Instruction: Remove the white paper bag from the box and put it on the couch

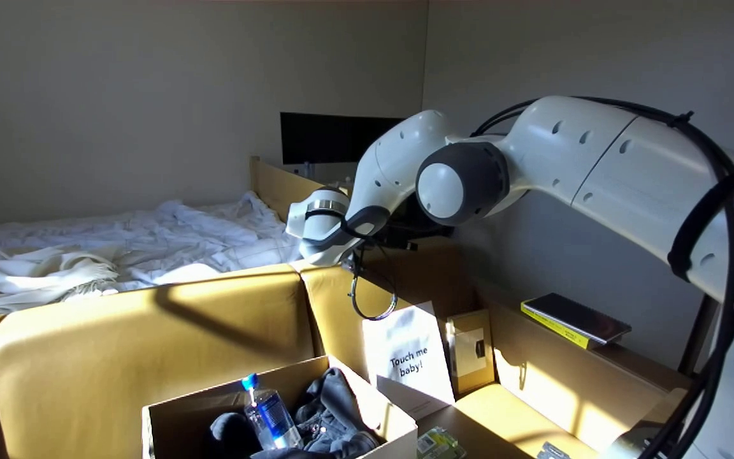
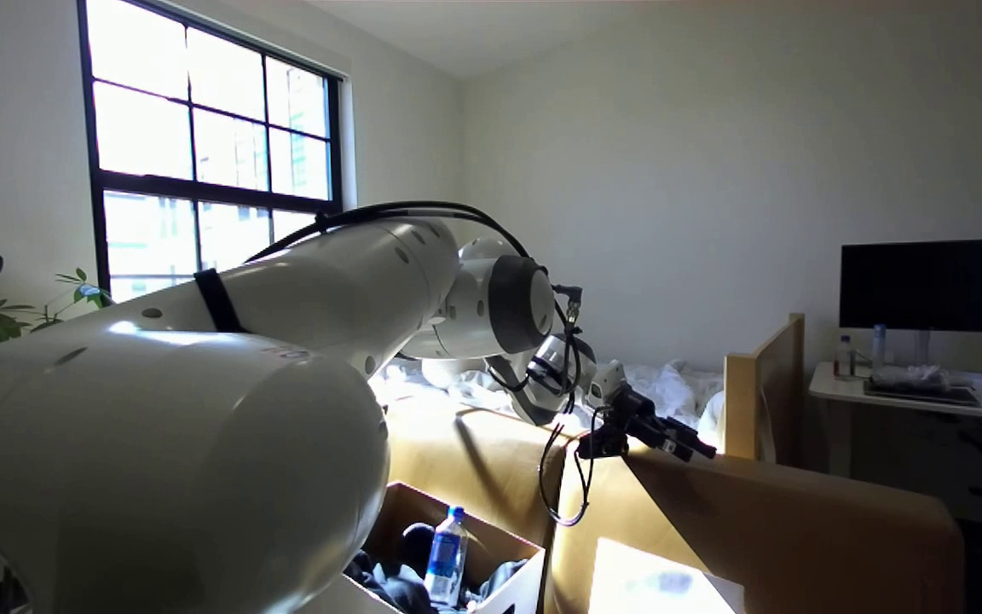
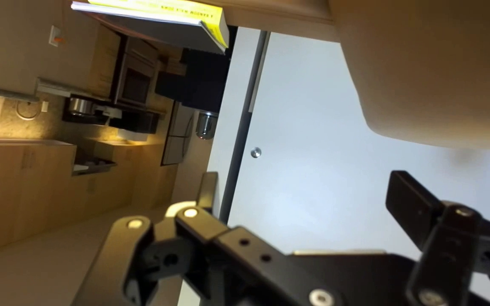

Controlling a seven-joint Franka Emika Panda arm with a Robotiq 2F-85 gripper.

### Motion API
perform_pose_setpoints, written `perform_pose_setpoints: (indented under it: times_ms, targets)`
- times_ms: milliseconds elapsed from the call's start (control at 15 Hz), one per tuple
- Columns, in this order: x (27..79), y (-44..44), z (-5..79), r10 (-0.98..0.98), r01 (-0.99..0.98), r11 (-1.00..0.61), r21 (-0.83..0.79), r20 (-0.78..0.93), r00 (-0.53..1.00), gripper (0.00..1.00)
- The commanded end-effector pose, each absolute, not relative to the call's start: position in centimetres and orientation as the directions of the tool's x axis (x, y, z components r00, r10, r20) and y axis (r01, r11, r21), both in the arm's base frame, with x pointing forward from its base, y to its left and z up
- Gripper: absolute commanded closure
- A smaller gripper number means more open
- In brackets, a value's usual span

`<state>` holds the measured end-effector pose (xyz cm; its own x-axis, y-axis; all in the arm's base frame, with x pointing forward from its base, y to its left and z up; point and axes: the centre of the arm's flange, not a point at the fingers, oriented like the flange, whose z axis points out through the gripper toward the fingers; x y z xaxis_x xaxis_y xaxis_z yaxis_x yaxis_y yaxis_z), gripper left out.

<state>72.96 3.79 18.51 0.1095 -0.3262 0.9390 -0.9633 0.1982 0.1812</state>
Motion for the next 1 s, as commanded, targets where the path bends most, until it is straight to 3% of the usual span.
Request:
perform_pose_setpoints:
  times_ms: [0, 333, 733, 933]
  targets:
    - [70.4, 4.2, 21.4, -0.313, -0.978, 0.134, 0.159, 0.943, 0.11, 0.0]
    - [68.4, 5.3, 28.8, -0.127, -0.984, 0.07, 0.166, 0.979, 0.157, 0.0]
    - [65.6, 7.6, 34.2, -0.144, -0.996, -0.079, 0.045, 0.988, 0.056, 0.0]
    - [67.1, 10.3, 29.6, -0.169, -0.963, -0.136, 0.232, 0.953, 0.253, 0.0]
